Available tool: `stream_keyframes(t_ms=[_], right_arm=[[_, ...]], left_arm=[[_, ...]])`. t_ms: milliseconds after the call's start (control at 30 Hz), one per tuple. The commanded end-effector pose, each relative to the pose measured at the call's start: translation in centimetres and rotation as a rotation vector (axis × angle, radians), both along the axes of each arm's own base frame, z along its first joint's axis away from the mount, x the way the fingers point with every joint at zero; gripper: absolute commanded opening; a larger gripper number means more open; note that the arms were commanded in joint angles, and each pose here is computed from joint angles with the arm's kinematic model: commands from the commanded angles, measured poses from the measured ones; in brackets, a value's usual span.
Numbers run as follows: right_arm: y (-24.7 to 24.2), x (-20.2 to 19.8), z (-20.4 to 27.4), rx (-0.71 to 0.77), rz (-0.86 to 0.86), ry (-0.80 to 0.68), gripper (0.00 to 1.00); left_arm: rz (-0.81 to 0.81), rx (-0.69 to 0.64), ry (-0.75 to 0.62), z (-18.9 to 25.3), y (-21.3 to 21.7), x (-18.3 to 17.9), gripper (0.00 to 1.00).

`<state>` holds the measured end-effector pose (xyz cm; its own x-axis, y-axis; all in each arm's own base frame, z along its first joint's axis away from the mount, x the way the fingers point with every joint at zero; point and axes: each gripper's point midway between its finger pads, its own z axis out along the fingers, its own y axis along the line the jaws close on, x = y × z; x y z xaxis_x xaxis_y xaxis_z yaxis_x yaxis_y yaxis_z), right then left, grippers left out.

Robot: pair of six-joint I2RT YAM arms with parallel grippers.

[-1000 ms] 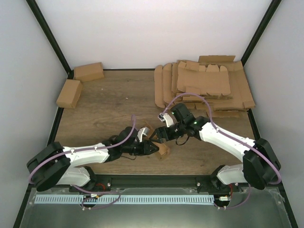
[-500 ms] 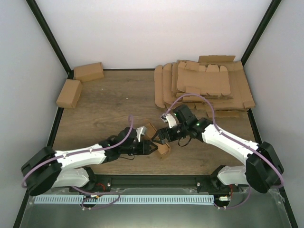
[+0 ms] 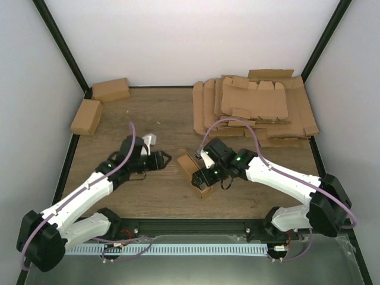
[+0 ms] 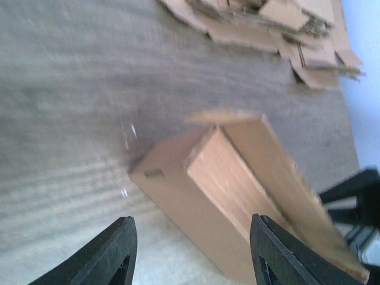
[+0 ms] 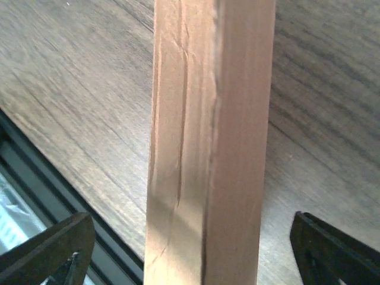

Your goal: Fold the paper box

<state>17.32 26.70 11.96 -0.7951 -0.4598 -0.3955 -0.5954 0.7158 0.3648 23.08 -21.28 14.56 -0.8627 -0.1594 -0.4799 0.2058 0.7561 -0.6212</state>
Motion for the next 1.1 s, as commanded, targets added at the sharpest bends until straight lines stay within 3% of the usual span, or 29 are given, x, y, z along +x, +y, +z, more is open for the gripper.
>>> stream_keyframes(t_ms=[0, 67, 233, 367, 533, 733, 967, 1067], right_arm=[[-0.3, 1.3, 0.0, -0.137, -0.04, -0.076, 0.87], [0.0, 1.4, -0.4, -0.164, -0.023, -0.089, 0.83], [0.6, 1.9, -1.4, -0.227, 0.001, -0.138, 0.82], [1.1, 2.5, -1.6, -0.24, 0.03, -0.161, 0.79], [1.9, 2.8, -1.6, -0.24, 0.135, -0.236, 0.62], [3.9, 2.6, -1.4, -0.171, 0.29, -0.289, 0.58], [6.4, 2.7, -1.4, -0.112, 0.449, -0.348, 0.61], [7.2, 3.1, -0.7, -0.085, 0.481, -0.401, 0.68]], left_arm=[[-0.069, 0.077, -0.129, 3.4, 1.1, 2.8, 0.55], [-0.09, 0.119, -0.203, 4.5, 1.0, 4.0, 0.55], [-0.072, 0.206, -0.36, 6.3, 1.5, 6.5, 0.58], [-0.072, 0.246, -0.369, 6.0, 1.6, 7.6, 0.58], [-0.034, 0.31, -0.366, 5.4, 2.9, 7.6, 0.61], [0.003, 0.295, -0.365, 6.1, 4.2, 5.8, 0.64], [0.044, 0.277, -0.369, 7.4, 5.6, 4.0, 0.64], [0.057, 0.283, -0.373, 8.1, 6.2, 3.4, 0.65]])
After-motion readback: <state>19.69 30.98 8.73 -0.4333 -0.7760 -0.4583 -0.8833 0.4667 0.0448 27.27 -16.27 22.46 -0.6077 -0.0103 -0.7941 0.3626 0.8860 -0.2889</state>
